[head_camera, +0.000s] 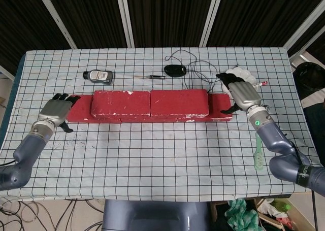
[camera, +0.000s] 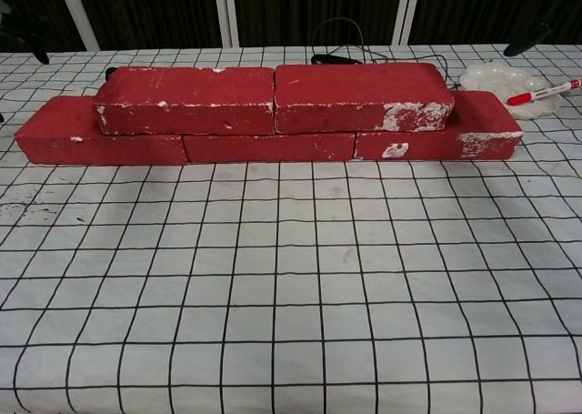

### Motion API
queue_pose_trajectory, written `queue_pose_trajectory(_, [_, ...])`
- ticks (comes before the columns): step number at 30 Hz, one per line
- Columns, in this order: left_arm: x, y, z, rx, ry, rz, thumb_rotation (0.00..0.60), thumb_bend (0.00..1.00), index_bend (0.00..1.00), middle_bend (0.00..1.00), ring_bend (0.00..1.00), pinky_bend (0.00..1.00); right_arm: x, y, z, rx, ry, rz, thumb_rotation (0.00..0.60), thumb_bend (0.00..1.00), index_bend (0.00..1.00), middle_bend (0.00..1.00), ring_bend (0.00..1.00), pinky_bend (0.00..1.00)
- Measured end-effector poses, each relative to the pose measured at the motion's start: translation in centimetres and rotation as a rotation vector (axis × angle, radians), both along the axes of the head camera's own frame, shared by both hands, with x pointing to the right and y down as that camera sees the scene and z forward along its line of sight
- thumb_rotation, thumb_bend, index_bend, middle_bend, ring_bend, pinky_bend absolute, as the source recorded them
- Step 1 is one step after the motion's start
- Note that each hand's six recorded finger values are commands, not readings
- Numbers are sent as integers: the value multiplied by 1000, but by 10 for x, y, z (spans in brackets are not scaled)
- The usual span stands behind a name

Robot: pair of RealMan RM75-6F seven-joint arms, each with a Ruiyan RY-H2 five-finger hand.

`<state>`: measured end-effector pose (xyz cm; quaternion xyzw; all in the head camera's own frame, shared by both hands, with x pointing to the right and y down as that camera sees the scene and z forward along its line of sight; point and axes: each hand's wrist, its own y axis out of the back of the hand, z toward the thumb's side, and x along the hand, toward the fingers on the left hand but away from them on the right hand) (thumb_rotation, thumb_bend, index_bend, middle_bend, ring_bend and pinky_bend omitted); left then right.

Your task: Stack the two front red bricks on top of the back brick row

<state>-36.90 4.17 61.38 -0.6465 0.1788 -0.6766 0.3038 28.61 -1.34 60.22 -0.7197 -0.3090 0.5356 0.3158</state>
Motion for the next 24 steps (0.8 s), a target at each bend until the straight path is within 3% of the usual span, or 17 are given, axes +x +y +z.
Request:
queue_pose_trajectory(4, [-6,6,-25,89,29,5,600,0,76,110,0,0,11,14,-11,55,6,-4,600,0,0,24,0,114])
queue_pose_trajectory(9, [-26,32,-51,199,68,3,600,0,75,103,0,0,35,58,-27,124,15,-6,600,0,0,23,0,114])
queue_pose_trajectory(13, [-54,73,-73,278,105,-30,600,0,75,102,0,0,63,104,-39,183,47,1,600,0,0,24,0,114])
queue_pose_trajectory(19, [-94,144,-92,314,131,-103,600,0,75,102,0,0,107,186,-57,252,100,70,600,0,0,24,0,114])
queue_pose_trajectory(24, [-111,176,-98,326,150,-114,600,0,75,100,0,0,120,228,-64,311,165,84,600,0,0,24,0,114])
